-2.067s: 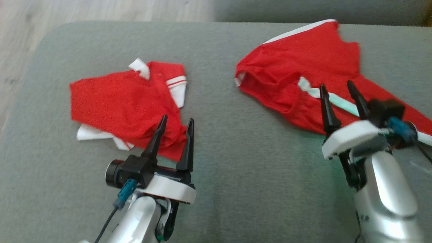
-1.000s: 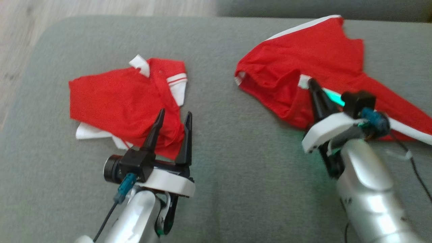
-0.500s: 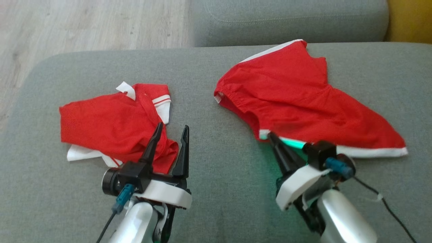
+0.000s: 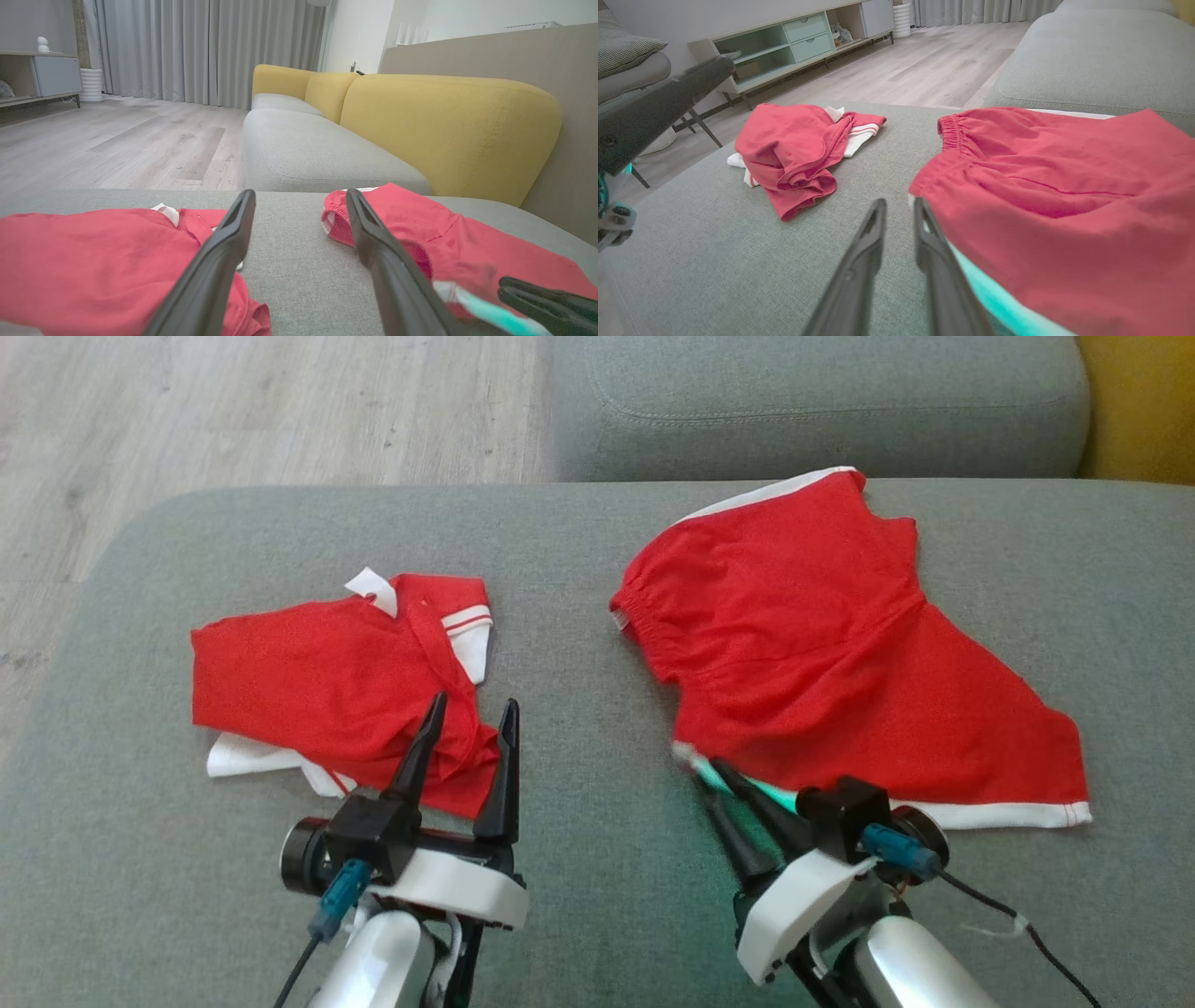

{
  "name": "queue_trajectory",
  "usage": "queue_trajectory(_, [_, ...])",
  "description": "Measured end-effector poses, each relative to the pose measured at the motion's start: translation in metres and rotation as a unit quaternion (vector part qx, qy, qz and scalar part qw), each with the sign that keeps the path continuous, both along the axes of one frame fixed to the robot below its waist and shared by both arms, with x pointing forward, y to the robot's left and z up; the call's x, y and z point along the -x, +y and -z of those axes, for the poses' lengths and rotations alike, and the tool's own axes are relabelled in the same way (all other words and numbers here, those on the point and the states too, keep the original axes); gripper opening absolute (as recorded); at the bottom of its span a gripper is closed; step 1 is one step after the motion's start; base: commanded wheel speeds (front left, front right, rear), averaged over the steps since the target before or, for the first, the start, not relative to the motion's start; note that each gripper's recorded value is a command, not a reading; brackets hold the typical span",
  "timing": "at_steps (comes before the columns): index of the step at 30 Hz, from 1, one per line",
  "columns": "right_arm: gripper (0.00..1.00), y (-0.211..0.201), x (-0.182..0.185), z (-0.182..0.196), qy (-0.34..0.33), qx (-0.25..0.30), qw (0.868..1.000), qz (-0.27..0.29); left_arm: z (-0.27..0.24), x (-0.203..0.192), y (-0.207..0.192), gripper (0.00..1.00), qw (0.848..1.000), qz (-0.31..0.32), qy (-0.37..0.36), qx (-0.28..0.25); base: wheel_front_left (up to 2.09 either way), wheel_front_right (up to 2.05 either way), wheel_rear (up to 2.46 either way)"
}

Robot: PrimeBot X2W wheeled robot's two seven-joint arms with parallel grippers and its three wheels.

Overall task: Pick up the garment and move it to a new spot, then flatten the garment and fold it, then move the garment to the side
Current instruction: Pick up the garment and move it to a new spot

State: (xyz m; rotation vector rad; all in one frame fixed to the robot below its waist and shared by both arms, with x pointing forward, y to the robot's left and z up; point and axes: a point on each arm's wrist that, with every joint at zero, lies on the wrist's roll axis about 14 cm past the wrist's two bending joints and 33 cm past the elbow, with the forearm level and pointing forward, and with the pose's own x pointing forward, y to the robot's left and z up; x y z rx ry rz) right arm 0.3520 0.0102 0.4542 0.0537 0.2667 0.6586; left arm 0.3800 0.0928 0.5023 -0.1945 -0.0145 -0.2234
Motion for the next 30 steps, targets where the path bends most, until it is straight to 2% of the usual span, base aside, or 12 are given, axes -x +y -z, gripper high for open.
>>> queue_trajectory(5, [1.0,-0.002,0.0,-0.009,-0.011,-0.008,1.0,0.006,0.001,0.0,-0.002,1.0,1.0,0.003,0.001,0.0,0.0,0.0,0.0])
queue_trajectory(9, [1.0,-0.012,-0.008,-0.031,-0.045,-0.035,0.998,0.029,0.001,0.001,-0.009,1.0,1.0,0.013,0.0,-0.002,0.0,0.0,0.0])
queue_trajectory(12, [1.0,-0.044,-0.023,-0.051,-0.083,-0.06,0.991,0.086,-0.003,-0.001,-0.015,1.0,1.0,0.022,-0.006,-0.001,0.0,0.0,0.0])
queue_trajectory(14, [1.0,-0.078,-0.031,-0.058,-0.109,-0.058,0.983,0.138,-0.007,-0.001,-0.02,1.0,0.999,0.029,-0.012,0.001,0.0,0.0,0.0])
queue_trajectory(18, [1.0,-0.153,-0.03,-0.056,-0.134,-0.046,0.958,0.248,-0.012,-0.002,-0.031,1.0,0.999,0.044,-0.019,0.004,0.0,0.0,0.0])
queue_trajectory(20, [1.0,-0.191,-0.021,-0.042,-0.123,-0.025,0.945,0.301,-0.011,-0.003,-0.038,1.0,0.998,0.054,-0.017,0.004,0.0,0.0,0.0])
queue_trajectory(23, [1.0,-0.207,-0.01,-0.027,-0.105,-0.017,0.94,0.325,-0.004,-0.001,-0.043,1.0,0.998,0.062,-0.007,0.005,0.0,0.0,0.0])
queue_trajectory(30, [1.0,-0.21,-0.009,-0.021,-0.1,-0.019,0.938,0.332,0.007,0.001,-0.058,1.0,0.996,0.088,0.008,0.004,0.0,0.0,0.0])
